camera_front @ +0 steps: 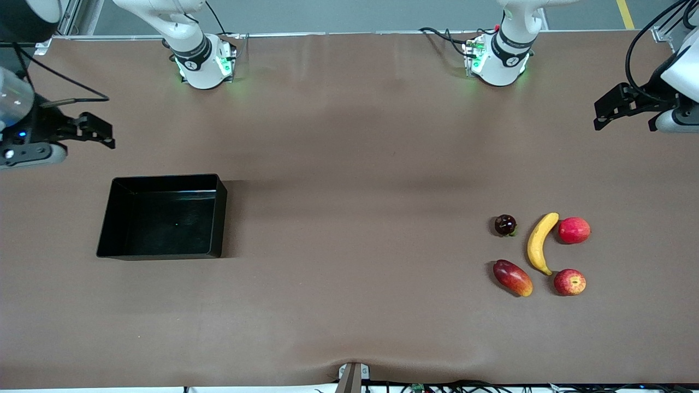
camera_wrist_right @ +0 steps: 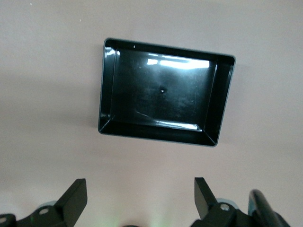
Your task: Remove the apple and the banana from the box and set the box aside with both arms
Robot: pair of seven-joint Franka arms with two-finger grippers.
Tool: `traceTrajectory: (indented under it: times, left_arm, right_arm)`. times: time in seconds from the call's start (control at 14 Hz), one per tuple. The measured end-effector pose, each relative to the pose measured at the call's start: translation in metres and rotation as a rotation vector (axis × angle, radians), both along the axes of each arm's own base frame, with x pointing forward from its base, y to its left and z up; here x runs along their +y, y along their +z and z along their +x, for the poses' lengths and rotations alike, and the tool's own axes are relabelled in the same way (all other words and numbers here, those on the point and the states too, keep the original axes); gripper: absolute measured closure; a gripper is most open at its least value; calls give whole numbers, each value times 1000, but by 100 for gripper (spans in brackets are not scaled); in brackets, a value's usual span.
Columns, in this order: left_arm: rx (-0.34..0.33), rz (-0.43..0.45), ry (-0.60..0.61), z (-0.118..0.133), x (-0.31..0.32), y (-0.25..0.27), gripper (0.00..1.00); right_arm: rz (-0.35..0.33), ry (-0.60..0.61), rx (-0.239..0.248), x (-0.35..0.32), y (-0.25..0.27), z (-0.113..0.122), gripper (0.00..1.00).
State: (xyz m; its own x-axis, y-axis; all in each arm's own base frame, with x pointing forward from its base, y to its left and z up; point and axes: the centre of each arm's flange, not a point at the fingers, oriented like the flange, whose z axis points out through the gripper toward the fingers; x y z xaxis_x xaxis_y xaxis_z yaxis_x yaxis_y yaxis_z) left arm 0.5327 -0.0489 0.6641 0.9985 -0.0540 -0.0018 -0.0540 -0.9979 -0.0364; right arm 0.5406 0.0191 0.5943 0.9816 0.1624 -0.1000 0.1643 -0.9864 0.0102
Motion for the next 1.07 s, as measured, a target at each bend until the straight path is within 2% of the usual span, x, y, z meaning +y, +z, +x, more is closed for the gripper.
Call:
traceTrajectory:
  times: [0.43, 0.71, 0.93, 1.07]
  left_arm:
    - [-3, 0, -1, -2, 0, 3, 0]
    - [10, 2, -3, -3, -2, 2, 0]
    - [19, 2, -4, -4, -3, 1, 0]
    - [19, 3, -8, -5, -4, 1, 0]
  right_arm:
    - [5, -33, -133, -18, 60, 7, 0]
    - [70, -60, -141, -26, 64, 9, 0]
    - [83, -59, -148, -24, 69, 9, 0]
    - [83, -54, -134, -22, 68, 8, 0]
